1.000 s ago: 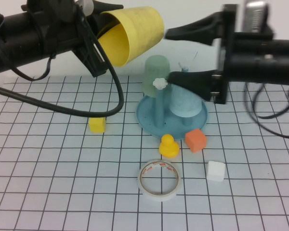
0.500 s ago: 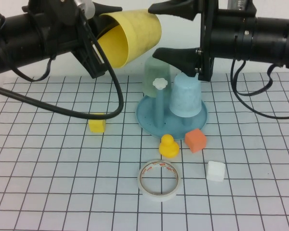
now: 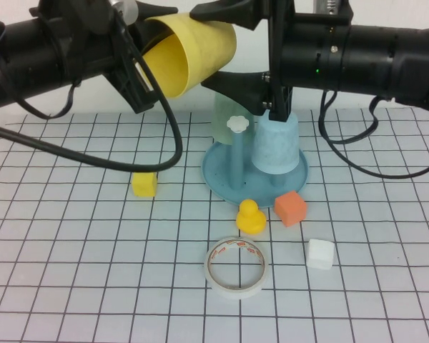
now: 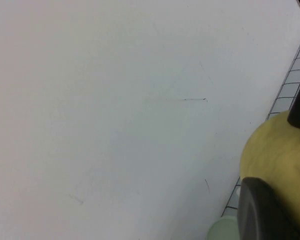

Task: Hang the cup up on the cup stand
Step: Adjust the cup with two arms

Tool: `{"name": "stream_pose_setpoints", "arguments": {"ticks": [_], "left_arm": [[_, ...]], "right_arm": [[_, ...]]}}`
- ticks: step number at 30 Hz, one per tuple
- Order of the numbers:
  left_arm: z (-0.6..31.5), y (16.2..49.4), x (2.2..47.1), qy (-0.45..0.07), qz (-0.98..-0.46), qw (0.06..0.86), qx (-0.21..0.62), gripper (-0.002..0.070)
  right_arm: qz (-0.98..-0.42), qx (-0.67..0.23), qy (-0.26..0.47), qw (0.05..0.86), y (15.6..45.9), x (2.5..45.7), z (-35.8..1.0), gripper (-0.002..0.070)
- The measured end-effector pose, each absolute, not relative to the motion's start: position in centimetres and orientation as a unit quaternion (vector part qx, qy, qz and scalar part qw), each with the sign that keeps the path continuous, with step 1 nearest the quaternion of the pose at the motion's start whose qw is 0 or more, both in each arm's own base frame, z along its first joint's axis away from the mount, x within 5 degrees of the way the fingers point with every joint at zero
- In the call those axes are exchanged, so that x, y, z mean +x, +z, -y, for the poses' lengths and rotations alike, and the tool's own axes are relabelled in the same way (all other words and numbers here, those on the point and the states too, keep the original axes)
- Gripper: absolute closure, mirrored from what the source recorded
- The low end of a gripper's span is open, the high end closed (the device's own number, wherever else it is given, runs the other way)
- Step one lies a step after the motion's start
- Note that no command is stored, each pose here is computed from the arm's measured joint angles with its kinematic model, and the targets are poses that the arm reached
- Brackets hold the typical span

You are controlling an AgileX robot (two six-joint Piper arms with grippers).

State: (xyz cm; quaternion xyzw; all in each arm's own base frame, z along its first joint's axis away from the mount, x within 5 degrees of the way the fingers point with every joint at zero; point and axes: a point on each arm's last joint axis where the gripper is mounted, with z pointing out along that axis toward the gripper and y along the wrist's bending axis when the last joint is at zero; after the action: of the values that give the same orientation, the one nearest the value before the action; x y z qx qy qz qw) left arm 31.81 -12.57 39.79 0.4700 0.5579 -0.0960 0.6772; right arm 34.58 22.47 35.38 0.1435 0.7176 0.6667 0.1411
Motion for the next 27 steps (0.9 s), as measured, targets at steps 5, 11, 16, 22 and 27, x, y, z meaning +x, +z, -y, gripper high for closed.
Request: {"name": "stream_pose_setpoints", "arguments": {"ticks": [5, 11, 16, 22, 27], "left_arm": [[12.56, 39.85, 31.83, -0.1, -0.56, 0.679, 0.464, 0.0669], [12.63, 39.87, 31.75, -0.112, -0.562, 0.678, 0.46, 0.0668], [12.66, 39.88, 31.72, -0.121, -0.566, 0.677, 0.455, 0.0668], [12.58, 39.84, 31.71, -0.122, -0.567, 0.675, 0.457, 0.0666], [12.51, 39.82, 31.74, -0.126, -0.571, 0.673, 0.453, 0.0666]], "right_arm": [[-0.716, 0.151, 0.663, 0.155, 35.66, 34.84, -22.43, 0.0043], [-0.716, 0.158, 0.66, 0.162, 35.66, 34.97, -22.43, 0.0042], [-0.716, 0.16, 0.659, 0.164, 35.64, 35.02, -22.42, 0.0041], [-0.717, 0.16, 0.659, 0.164, 35.63, 35.0, -22.47, 0.0073], [-0.717, 0.159, 0.659, 0.164, 35.64, 34.97, -22.5, 0.0073]]}}
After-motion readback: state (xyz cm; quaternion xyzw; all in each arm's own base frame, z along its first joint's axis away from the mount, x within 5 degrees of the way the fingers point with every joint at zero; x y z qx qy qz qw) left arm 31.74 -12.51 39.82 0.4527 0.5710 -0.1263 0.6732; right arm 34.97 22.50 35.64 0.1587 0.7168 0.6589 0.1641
